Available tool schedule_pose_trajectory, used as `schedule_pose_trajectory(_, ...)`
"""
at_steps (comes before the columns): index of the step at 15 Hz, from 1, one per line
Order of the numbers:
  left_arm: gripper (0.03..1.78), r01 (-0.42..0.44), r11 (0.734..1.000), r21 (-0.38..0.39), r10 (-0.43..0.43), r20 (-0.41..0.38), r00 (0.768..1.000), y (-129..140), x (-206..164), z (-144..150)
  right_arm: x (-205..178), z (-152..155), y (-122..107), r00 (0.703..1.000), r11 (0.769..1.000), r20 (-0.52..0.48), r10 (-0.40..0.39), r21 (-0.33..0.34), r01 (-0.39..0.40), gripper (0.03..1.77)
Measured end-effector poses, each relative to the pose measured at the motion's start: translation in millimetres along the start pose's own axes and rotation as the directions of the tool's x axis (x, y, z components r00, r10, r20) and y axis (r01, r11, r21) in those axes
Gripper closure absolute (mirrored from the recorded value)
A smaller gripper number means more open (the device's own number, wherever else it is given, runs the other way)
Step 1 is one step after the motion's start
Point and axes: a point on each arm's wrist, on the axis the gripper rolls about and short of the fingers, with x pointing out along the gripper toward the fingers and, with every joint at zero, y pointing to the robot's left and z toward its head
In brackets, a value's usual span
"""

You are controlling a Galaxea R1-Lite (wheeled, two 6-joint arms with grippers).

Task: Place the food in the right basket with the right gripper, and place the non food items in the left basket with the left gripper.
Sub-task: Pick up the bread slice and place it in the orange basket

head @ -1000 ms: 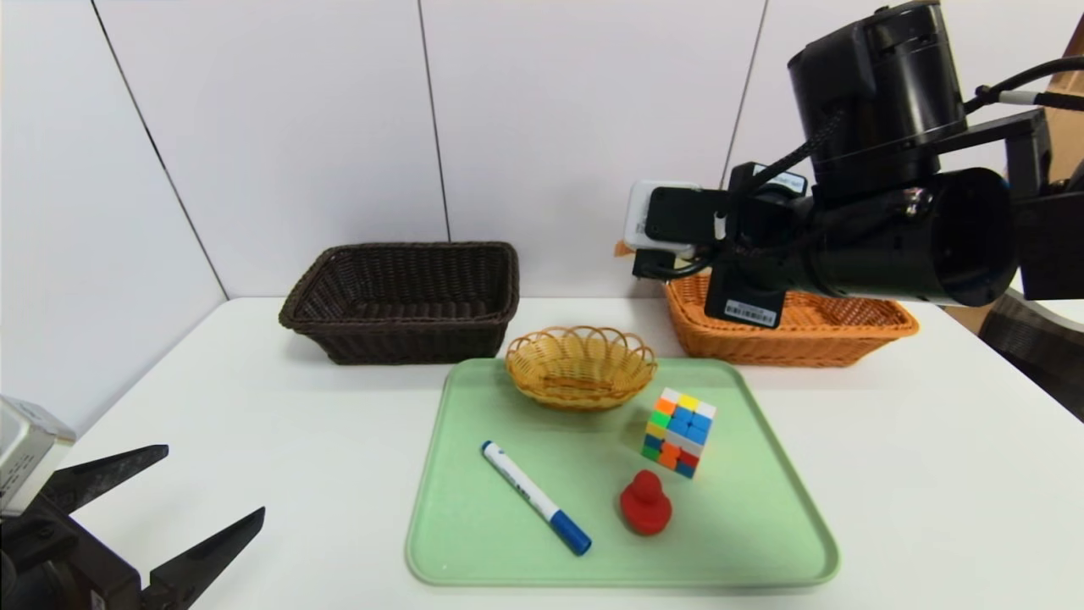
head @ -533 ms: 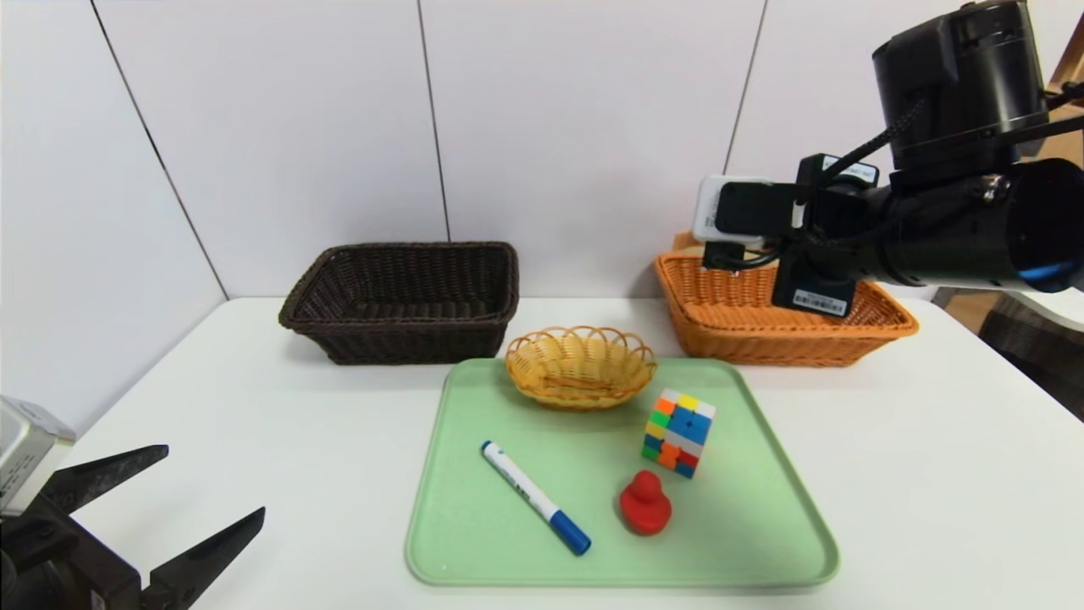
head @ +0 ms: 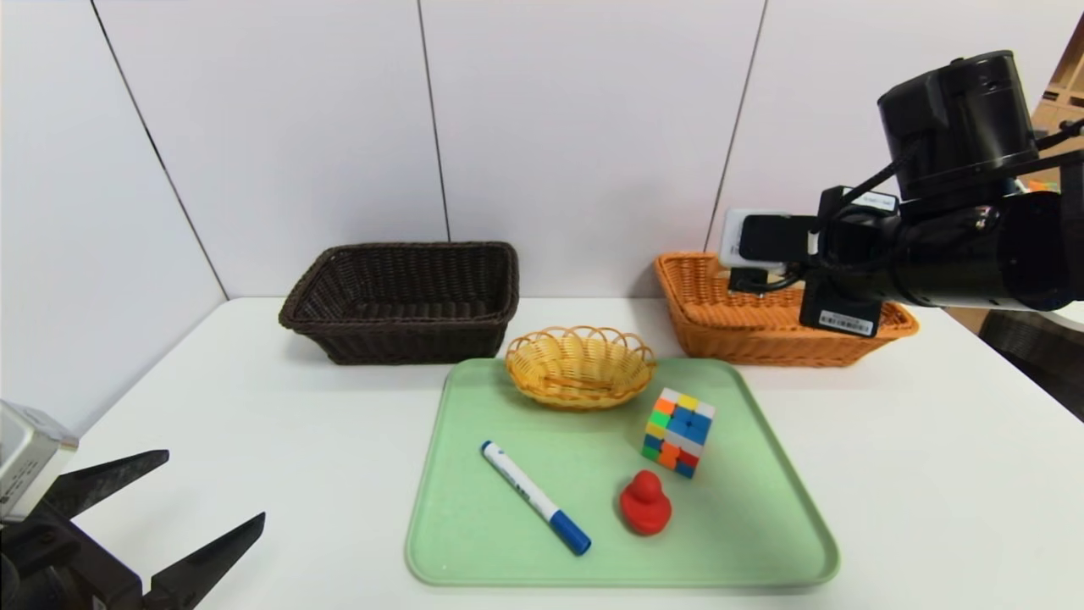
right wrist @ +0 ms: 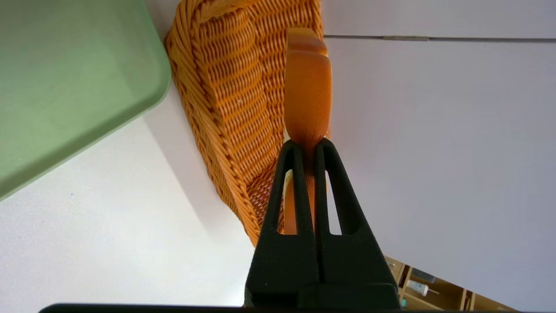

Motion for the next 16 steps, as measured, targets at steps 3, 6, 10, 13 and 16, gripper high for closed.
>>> schedule_pose_trajectory(3,0.12,0.001,1.000,0.002,-0.001,-0.001,1.000,0,0,0,10,-7,1,1.000,1.000,-0.023,0.020,0.001,-0.020,1.73)
schedule_pose_trajectory(6,0.12,0.002,1.000,0.002,-0.002,-0.003,1.000,0,0,0,21,-16,2,0.998,0.999,-0.036,0.043,-0.004,-0.044,1.73)
schedule_pose_trajectory(10,0.12,0.002,1.000,0.004,-0.002,-0.004,1.000,0,0,-1,41,-21,3,0.999,1.000,-0.040,0.029,0.003,-0.028,1.73)
schedule_pose_trajectory(13,0.12,0.003,1.000,0.001,-0.003,-0.009,1.000,0,1,-1,59,-24,4,1.000,1.000,-0.024,0.017,-0.014,-0.017,1.73)
schedule_pose_trajectory(16,0.12,0.003,1.000,0.000,-0.003,-0.017,1.000,0,3,-1,72,-24,7,0.999,0.999,-0.029,0.031,-0.024,-0.031,1.73)
